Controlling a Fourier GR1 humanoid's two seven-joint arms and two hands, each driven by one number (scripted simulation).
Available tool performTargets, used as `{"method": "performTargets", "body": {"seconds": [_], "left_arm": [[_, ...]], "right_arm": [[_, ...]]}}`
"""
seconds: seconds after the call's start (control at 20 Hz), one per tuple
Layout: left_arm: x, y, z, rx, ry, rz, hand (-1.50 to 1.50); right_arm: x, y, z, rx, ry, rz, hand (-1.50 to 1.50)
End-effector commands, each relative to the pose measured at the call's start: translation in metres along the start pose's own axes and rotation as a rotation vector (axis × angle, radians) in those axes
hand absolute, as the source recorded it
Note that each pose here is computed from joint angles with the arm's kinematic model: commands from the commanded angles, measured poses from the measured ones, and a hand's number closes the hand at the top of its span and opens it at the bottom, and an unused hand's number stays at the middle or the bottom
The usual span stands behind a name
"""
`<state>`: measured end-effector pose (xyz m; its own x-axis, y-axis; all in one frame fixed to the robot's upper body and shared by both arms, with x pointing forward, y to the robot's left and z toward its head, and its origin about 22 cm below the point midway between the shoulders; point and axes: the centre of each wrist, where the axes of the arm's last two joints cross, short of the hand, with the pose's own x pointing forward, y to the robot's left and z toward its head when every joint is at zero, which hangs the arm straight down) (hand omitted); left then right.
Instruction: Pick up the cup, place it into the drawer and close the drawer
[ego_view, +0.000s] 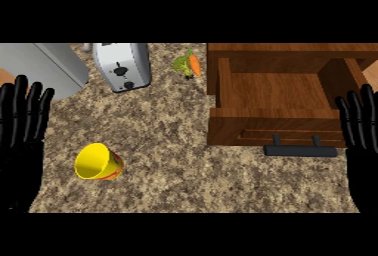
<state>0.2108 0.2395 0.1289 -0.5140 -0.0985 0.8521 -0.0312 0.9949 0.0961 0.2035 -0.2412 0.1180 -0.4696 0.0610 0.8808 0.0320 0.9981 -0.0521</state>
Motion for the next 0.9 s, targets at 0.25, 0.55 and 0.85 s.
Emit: {"method": "performTargets", "body": {"seconds": [0.25, 0.55, 0.85], "left_arm": [[-0.002, -0.001, 0.012, 0.503, 0.027, -0.304, -1.5], [-0.014, -0.052, 0.01, 0.623, 0.098, -0.109, -1.5], [-0.016, -0.051, 0.008, 0.644, 0.108, -0.11, -1.5]], "right_arm": [[0.008, 0.005, -0.005, 0.086, -0.016, -0.001, -1.5], [0.015, 0.021, -0.012, 0.163, 0.062, -0.108, -1.5], [-0.003, 0.004, -0.027, 0.146, 0.048, -0.092, -1.5]]}}
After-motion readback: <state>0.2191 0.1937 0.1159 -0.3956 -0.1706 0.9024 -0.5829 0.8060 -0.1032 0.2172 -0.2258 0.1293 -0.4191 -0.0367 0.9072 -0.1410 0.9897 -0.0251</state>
